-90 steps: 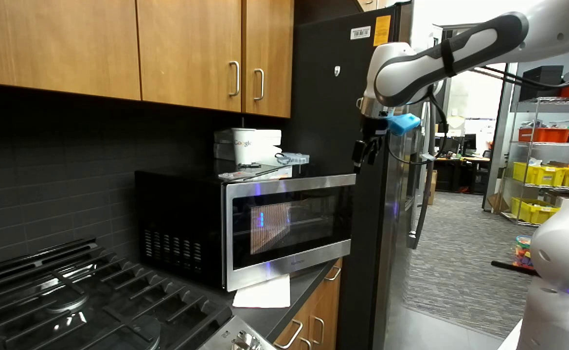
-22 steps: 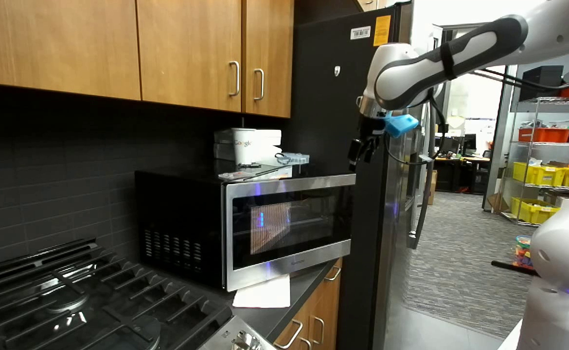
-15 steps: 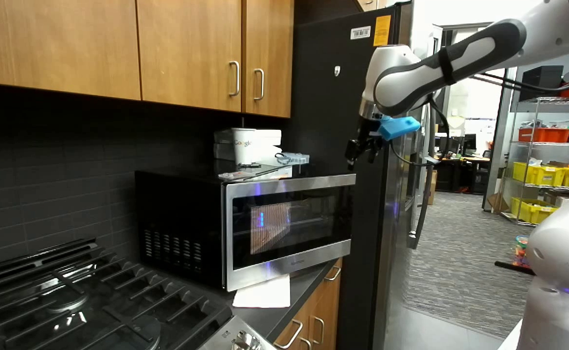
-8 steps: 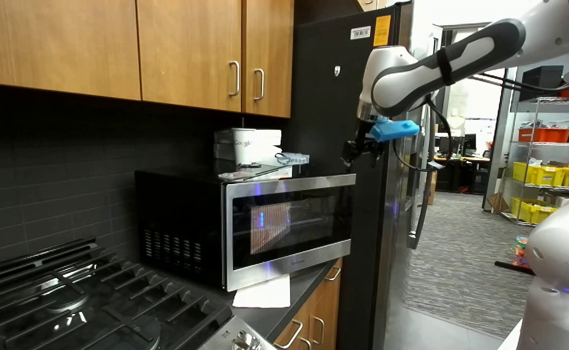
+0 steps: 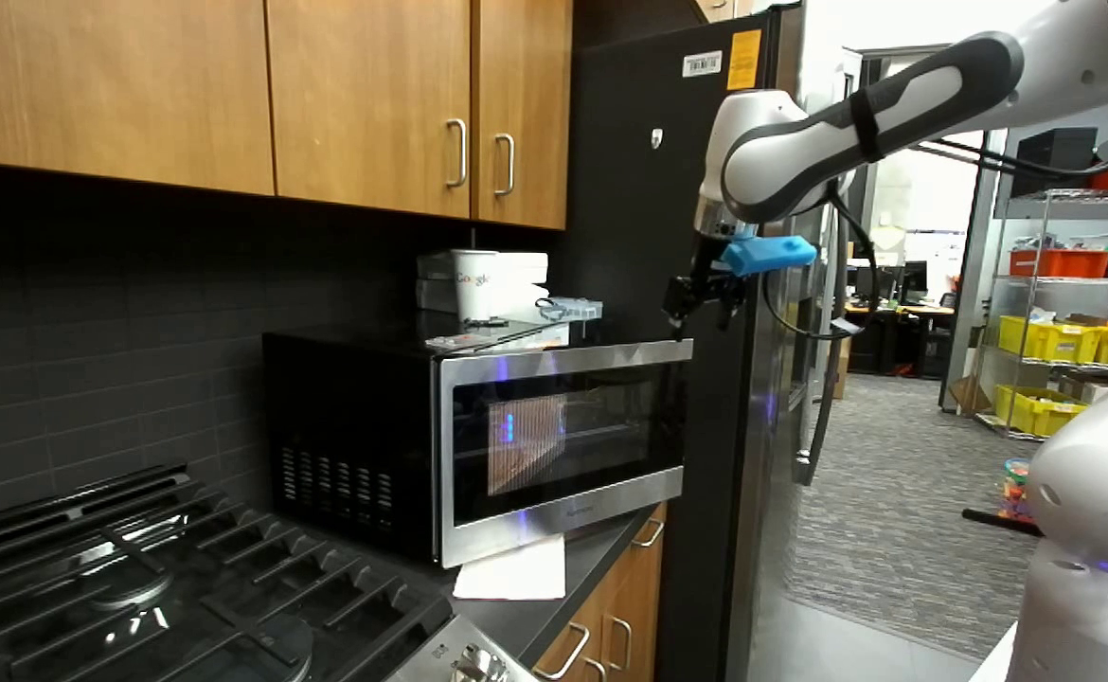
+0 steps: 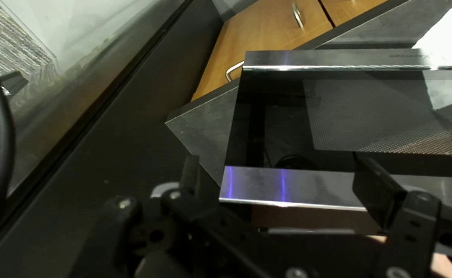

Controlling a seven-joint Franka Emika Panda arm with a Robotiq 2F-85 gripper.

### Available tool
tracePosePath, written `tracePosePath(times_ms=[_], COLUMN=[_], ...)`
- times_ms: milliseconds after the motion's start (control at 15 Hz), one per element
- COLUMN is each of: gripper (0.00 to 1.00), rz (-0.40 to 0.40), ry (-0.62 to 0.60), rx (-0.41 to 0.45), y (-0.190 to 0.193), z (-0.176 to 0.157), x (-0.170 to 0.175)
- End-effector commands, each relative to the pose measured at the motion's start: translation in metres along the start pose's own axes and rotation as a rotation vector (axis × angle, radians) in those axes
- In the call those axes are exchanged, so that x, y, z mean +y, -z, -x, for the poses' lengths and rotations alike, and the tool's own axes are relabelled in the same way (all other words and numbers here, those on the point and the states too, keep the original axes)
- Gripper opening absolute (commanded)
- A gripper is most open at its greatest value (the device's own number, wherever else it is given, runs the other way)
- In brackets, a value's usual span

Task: Push the microwave door closed

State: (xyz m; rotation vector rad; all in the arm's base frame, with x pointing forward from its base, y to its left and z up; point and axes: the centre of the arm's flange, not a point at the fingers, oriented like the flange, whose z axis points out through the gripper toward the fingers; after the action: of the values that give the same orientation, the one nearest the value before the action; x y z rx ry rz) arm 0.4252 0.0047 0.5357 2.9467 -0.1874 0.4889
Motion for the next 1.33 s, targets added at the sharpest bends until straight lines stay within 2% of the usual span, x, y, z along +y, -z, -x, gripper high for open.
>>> tracePosePath(times_ms=[0,333,1000,1067,1133,1267], gripper=[1.0,1.0,1.0,0.97,0.73,0.7], rz=[-0.052,-0.109,-0.101,-0.105,-0.109,-0.111], ry=[0.041,0.036,0.07,0.074,0.079,0.086], rx=[-0.022,-0.068,-0.077,-0.078,-0.08,-0.084], y=[0.0031,0.0034,0.001,0.0011,0.0011,0.0012], z=[0.0006,0.0037,0.0052,0.0052,0.0053,0.0053], x=[0.0014,-0.0018,0.0,0.0001,0.0002,0.0005])
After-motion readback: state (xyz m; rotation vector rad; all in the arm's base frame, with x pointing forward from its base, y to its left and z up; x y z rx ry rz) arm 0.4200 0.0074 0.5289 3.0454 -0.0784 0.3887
